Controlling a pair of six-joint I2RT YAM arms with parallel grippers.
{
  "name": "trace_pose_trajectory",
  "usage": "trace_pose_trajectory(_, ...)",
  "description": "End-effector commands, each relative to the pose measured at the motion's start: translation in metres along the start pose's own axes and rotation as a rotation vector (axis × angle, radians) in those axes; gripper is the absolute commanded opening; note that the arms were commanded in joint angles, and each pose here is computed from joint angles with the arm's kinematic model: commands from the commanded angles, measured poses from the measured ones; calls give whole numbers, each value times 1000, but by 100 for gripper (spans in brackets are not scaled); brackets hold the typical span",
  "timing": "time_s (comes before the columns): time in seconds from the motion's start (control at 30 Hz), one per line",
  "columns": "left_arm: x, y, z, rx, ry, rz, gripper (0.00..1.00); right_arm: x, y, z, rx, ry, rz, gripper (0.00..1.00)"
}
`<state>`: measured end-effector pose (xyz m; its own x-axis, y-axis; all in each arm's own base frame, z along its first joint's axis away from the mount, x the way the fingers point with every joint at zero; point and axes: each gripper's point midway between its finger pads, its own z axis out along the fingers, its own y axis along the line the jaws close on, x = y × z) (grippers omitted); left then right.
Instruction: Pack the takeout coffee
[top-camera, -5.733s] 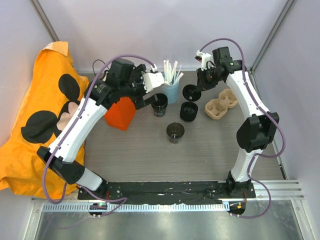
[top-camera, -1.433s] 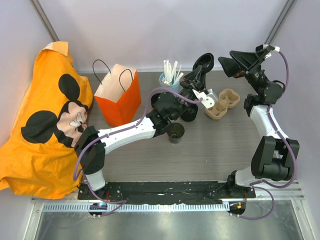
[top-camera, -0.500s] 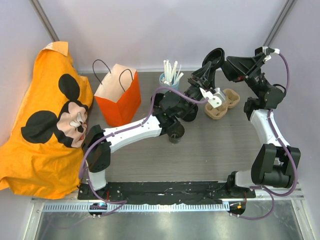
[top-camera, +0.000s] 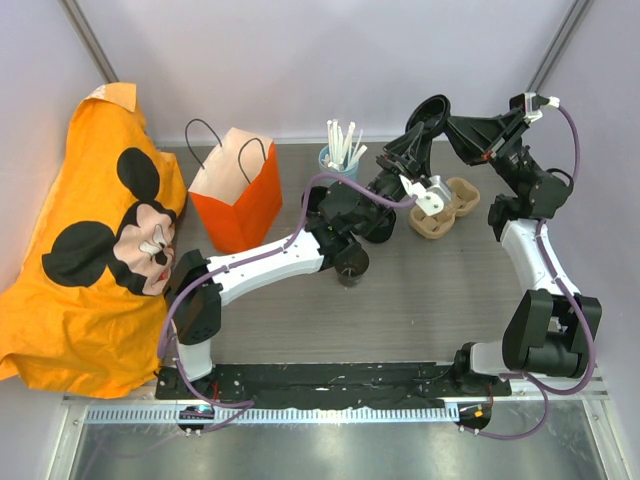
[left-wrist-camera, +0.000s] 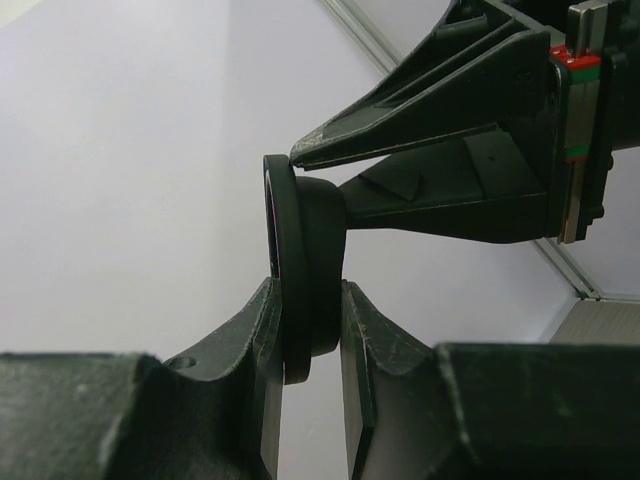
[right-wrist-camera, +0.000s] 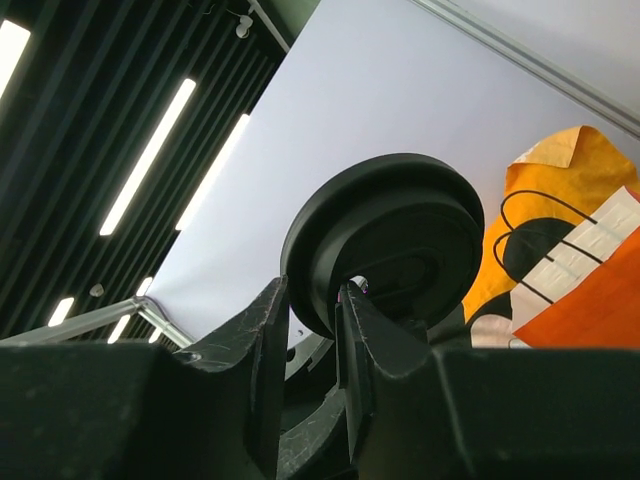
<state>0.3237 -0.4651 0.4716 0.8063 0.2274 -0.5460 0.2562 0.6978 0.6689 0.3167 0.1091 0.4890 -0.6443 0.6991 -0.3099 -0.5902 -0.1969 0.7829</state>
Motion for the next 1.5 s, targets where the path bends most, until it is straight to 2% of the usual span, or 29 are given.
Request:
trace_pose_trajectory(0.0,-12,17,-1,-61,-36,-27,0,52,80,-11,-232,172,-83,29)
trace_pose_trajectory(0.1,-7,17,0,-65,-15,-30,0,54,82,-11,-234,184,-94,24)
trace_pose_trajectory(0.27,-4,24,6,-83,19,-65,0,59,83,-9,-239,199,-114,23)
trace_pose_trajectory(0.37,-4,22,7,-74,19,-65,0,60,85,-9,-244,204,-131,11)
trace_pose_trajectory(0.4,-3,21,6,-70,21,-64,3,60,85,-8,-246,205,-138,6)
trace_pose_trajectory(0.47,-3,20,5,-62,23,-70,9,60,87,-7,-253,207,-146,1)
trace_pose_trajectory(0.5,-3,20,4,-61,24,-70,18,59,87,-7,-252,206,-148,1)
trace_pose_trajectory(0.57,0,19,1,-56,35,-69,29,59,89,-6,-256,209,-159,1)
trace_pose_trajectory(0.6,-2,22,0,-61,37,-71,43,60,89,-6,-255,210,-159,1)
trace_pose_trajectory(0.67,1,22,-4,-58,53,-66,57,59,87,-6,-250,215,-167,1)
trace_pose_trajectory(0.7,2,26,-8,-61,65,-63,72,60,88,-5,-250,219,-172,1)
trace_pose_trajectory(0.77,2,32,-13,-61,79,-49,86,57,85,-5,-244,218,-174,1)
trace_pose_trajectory(0.8,2,39,-19,-62,95,-37,97,57,83,-4,-242,220,-173,1)
trace_pose_trajectory(0.83,2,44,-23,-62,100,-30,100,56,83,-3,-238,223,-180,1)
trace_pose_trajectory(0.93,6,68,-41,-73,155,-2,100,51,74,2,-183,228,-194,1)
trace_pose_trajectory(0.97,13,68,-48,-37,202,21,100,49,69,4,-154,228,-199,1)
trace_pose_trajectory(1.03,16,97,-61,-47,263,44,100,43,57,10,-79,229,-240,1)
trace_pose_trajectory(1.07,30,92,-72,28,342,67,100,41,51,12,-47,233,-262,1)
trace_pose_trajectory(1.13,36,127,-88,12,431,30,100,34,37,16,36,242,-321,1)
trace_pose_trajectory(1.17,56,116,-108,120,550,38,100,31,30,17,73,248,-332,1)
trace_pose_trajectory(1.2,59,141,-116,98,596,18,100,28,24,18,107,250,-342,1)
trace_pose_trajectory(1.23,65,146,-127,113,648,-15,100,20,8,18,183,261,-401,1)
trace_pose_trajectory(1.27,77,141,-155,199,749,-2,100,17,-2,19,235,269,-425,1)
trace_pose_trajectory(1.3,85,155,-169,200,806,3,100,12,-13,17,291,279,-486,1)
trace_pose_trajectory(1.33,91,158,-183,196,861,-30,100,5,-34,12,419,296,-546,1)
trace_pose_trajectory(1.37,107,164,-211,227,977,-28,100,3,-41,9,465,322,-610,1)
trace_pose_trajectory(1.4,113,163,-225,241,1033,-43,100,9,-56,-3,564,351,-555,1)
trace_pose_trajectory(1.43,117,162,-236,252,1083,-68,100,9,-50,2,550,398,-677,1)
trace_pose_trajectory(1.47,122,152,-256,324,1162,-117,100,4,-63,0,598,410,-698,1)
